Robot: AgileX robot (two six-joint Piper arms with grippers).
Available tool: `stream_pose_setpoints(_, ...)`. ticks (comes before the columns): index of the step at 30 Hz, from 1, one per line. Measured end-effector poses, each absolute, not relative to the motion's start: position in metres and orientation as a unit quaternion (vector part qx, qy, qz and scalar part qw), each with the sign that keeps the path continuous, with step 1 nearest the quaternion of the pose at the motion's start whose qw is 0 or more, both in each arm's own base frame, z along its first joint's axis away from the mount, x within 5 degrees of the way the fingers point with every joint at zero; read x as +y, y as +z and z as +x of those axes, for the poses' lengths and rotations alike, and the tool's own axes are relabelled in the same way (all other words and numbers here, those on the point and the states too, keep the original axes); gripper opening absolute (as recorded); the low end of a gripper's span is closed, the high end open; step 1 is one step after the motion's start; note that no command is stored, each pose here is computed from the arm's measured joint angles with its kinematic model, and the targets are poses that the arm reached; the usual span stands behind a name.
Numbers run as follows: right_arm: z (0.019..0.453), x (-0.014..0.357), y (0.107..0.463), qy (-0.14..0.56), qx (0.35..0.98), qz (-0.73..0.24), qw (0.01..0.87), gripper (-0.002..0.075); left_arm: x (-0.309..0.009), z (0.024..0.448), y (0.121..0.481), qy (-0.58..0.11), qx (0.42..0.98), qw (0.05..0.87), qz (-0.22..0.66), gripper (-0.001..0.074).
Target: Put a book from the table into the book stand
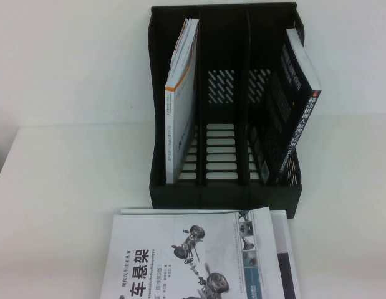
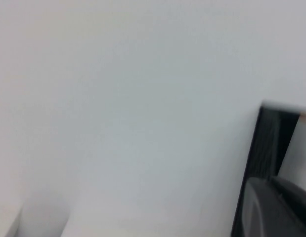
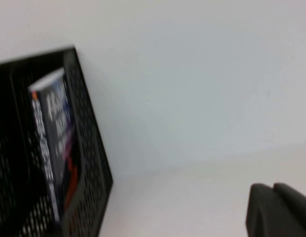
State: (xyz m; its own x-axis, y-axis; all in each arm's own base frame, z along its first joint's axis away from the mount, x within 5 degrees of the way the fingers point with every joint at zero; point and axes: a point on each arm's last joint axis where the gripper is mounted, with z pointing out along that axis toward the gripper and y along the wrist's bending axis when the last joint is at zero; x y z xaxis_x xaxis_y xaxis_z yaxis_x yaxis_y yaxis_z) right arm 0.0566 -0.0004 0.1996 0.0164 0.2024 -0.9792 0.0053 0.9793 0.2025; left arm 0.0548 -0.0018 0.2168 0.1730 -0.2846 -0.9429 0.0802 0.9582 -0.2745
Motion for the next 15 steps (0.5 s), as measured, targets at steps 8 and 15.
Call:
stream_pose_setpoints(8, 0.056, -0.001, 0.208, 0.064, 0.667, 0.067, 0.740, -0.0003, -0.003, 0.045, 0.244, -0.140, 0.504, 0.851, -0.058, -0.0004)
stream_pose_setpoints(15, 0.056, -0.001, 0.209, 0.072, 0.657, 0.075, 0.747, -0.0003, -0.002, 0.044, 0.246, -0.128, 0.492, 0.859, -0.053, -0.0004)
